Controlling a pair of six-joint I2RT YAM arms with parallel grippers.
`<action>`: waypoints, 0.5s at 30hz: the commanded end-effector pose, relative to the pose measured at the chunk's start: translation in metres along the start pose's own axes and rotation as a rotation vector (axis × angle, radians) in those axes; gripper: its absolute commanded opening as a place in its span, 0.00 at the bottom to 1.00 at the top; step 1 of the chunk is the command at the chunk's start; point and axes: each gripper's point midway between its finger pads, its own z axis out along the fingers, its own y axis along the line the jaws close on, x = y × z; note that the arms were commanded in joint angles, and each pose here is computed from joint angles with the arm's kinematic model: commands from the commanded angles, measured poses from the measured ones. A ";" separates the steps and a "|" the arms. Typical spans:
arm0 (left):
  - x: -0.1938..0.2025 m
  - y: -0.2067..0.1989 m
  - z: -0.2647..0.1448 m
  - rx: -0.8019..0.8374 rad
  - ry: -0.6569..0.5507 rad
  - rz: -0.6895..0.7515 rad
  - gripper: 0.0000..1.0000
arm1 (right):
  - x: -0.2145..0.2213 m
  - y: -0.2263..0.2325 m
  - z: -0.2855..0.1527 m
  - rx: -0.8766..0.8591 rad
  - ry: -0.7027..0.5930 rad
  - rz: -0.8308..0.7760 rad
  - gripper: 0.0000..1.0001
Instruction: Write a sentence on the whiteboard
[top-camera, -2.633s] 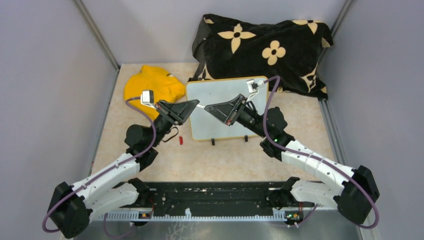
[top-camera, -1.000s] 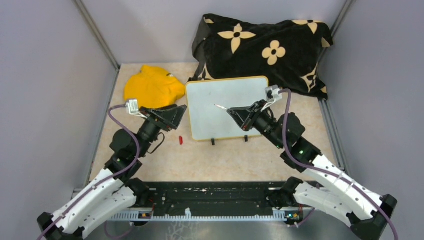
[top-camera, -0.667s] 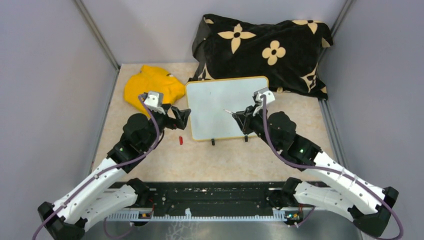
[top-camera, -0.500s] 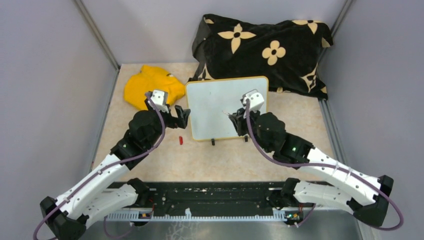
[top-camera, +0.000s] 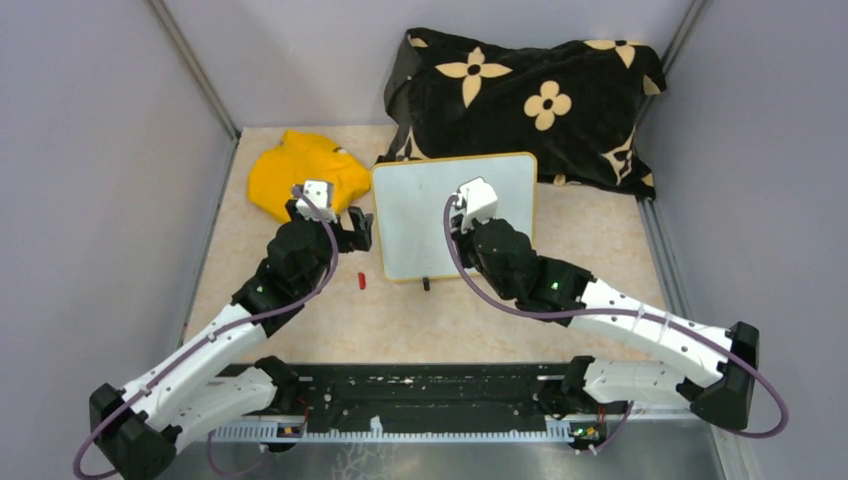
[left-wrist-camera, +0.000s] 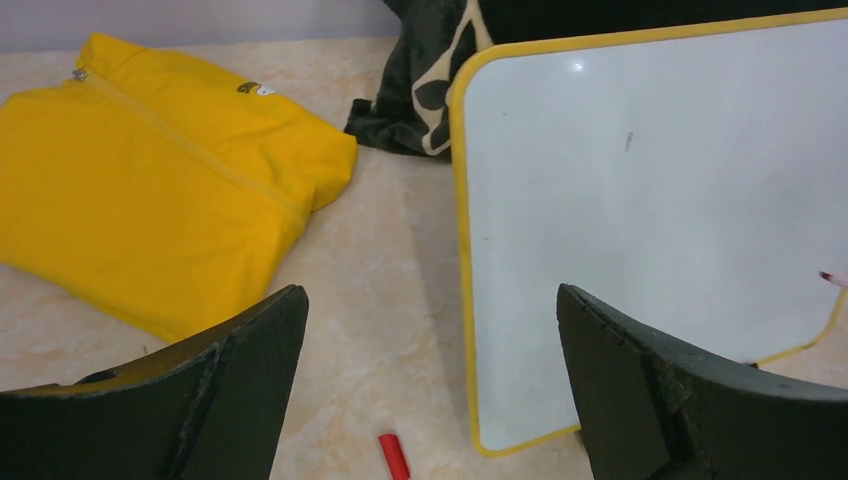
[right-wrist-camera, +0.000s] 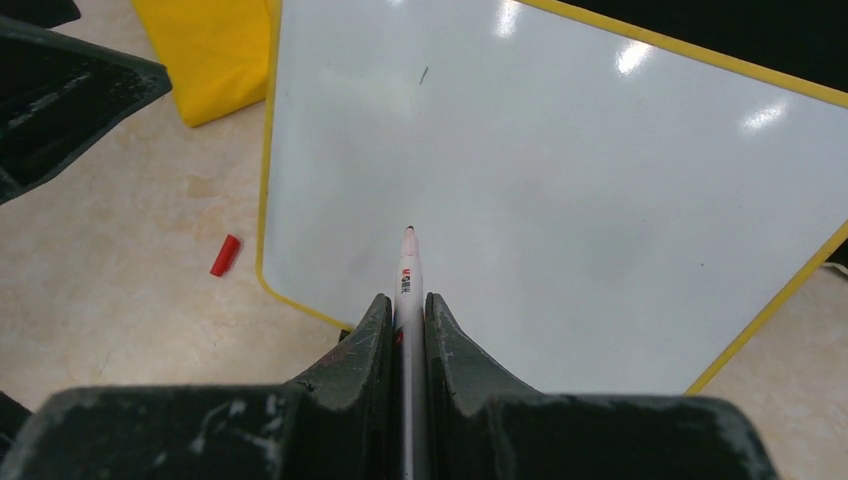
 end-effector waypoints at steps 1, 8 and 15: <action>-0.010 0.014 0.014 -0.045 0.043 -0.049 0.99 | -0.028 0.013 -0.006 -0.070 -0.071 0.069 0.00; -0.017 0.007 0.025 0.153 0.090 -0.239 0.99 | -0.028 0.018 -0.015 -0.124 -0.090 0.092 0.00; 0.006 -0.005 0.031 0.300 0.037 -0.273 0.99 | -0.014 0.025 -0.022 -0.201 -0.110 0.103 0.00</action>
